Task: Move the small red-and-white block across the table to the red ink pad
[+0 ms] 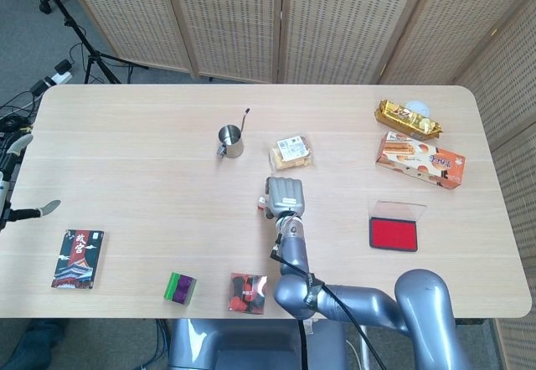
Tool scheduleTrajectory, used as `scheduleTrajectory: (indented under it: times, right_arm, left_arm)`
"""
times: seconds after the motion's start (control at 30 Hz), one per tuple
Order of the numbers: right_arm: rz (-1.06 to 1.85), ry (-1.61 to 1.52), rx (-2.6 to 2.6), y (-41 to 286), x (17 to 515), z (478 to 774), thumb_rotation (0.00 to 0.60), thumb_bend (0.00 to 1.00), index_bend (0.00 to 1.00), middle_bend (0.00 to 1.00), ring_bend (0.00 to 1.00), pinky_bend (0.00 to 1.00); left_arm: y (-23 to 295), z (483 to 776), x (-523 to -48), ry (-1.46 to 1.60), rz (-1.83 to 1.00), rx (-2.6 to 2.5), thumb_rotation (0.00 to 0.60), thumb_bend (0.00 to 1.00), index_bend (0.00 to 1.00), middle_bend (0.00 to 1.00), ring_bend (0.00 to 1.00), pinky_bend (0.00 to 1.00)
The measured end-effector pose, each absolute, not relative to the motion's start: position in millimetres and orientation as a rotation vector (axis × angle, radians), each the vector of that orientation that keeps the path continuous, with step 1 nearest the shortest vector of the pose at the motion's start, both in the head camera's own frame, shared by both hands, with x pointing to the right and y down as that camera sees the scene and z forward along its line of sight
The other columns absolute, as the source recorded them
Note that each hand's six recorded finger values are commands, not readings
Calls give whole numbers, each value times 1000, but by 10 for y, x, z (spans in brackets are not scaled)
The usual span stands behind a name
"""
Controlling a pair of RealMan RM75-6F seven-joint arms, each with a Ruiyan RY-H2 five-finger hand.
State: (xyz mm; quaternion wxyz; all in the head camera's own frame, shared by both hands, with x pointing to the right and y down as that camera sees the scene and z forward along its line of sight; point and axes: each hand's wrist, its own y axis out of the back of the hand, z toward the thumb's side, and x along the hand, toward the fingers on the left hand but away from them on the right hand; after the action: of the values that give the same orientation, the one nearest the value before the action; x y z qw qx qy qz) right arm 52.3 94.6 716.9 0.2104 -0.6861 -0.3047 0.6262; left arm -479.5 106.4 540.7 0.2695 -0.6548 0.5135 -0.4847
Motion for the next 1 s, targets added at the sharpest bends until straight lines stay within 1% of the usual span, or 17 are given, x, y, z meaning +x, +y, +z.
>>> scheduleTrajectory:
  times: [0.33, 0.43, 0.57, 0.7, 0.87, 1.0]
  right_arm:
    - [1739, -852, -1910, 968, 481, 7196, 600, 355, 493, 918, 989, 1000]
    - [1740, -849, -1908, 983, 467, 7217, 600, 374, 509, 918, 989, 1000]
    - [1745, -844, -1909, 998, 451, 7236, 600, 430, 546, 918, 989, 1000]
    - [1732, -847, -1915, 998, 430, 7224, 600, 536, 579, 919, 989, 1000]
    - [1704, -844, -1930, 992, 397, 7148, 600, 565, 585, 919, 989, 1000]
    - [1650, -830, -1940, 959, 393, 6983, 600, 573, 586, 919, 989, 1000]
  left_arm:
    - [1062, 5377, -4818, 1400, -1299, -1766, 600, 0, 0, 0, 0, 0]
    - [1062, 5374, -4820, 1402, -1298, -1770, 600, 0, 0, 0, 0, 0]
    - [1061, 5366, -4825, 1405, -1296, -1772, 600, 0, 0, 0, 0, 0]
    - [1056, 5363, -4833, 1408, -1295, -1773, 600, 0, 0, 0, 0, 0]
    - [1052, 5375, -4835, 1402, -1302, -1776, 600, 0, 0, 0, 0, 0]
    - [1052, 5393, -4820, 1392, -1307, -1777, 600, 0, 0, 0, 0, 0]
